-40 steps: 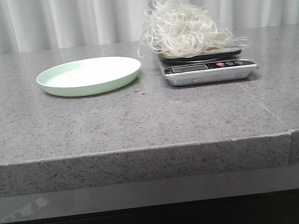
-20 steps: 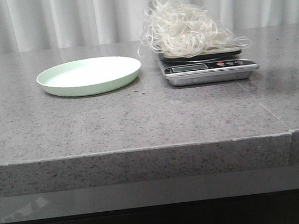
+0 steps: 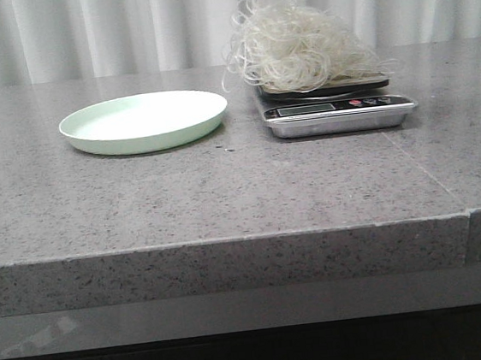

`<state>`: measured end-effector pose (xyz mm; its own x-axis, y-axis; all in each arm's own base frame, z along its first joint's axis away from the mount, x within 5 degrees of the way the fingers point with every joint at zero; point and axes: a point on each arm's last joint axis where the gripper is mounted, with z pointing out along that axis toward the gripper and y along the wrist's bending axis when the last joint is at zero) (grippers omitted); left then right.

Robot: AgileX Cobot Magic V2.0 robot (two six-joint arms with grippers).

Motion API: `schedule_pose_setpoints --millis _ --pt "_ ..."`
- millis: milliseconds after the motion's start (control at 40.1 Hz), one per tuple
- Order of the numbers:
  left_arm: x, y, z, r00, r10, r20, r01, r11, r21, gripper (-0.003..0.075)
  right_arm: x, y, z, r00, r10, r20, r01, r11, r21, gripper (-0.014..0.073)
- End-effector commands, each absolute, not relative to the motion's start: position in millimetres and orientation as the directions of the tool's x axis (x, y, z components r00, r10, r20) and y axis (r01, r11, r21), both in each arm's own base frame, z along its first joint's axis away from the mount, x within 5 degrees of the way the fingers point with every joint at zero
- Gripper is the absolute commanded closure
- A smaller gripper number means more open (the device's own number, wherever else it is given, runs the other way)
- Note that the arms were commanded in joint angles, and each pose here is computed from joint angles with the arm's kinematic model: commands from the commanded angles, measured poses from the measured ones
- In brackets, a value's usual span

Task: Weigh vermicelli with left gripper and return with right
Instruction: 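Lower the right gripper onto the vermicelli on the scale and grasp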

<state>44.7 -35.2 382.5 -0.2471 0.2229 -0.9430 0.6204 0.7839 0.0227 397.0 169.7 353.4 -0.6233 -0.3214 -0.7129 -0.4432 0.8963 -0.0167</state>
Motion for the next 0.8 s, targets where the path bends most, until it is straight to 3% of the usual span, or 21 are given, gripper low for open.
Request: schedule_pose_setpoints --millis 0,299,449,773 --pt "45 -36 396 -0.176 0.169 -0.97 0.626 0.78 0.022 0.0344 403 166 378 -0.537 -0.342 -0.771 -0.437 0.895 -0.092 0.0032" --pt "45 -36 396 -0.176 0.169 -0.97 0.626 0.78 0.022 0.0344 426 176 345 -0.589 -0.364 -0.721 -0.443 0.892 -0.089 0.0032" --pt "45 -36 396 -0.176 0.169 -0.97 0.626 0.78 0.022 0.0344 425 176 345 -0.596 -0.365 -0.715 -0.444 0.892 -0.086 0.0041" --pt "45 -36 396 -0.178 0.171 -0.969 0.626 0.78 0.022 0.0344 422 175 343 -0.625 -0.372 -0.686 -0.447 0.891 -0.077 0.0372"
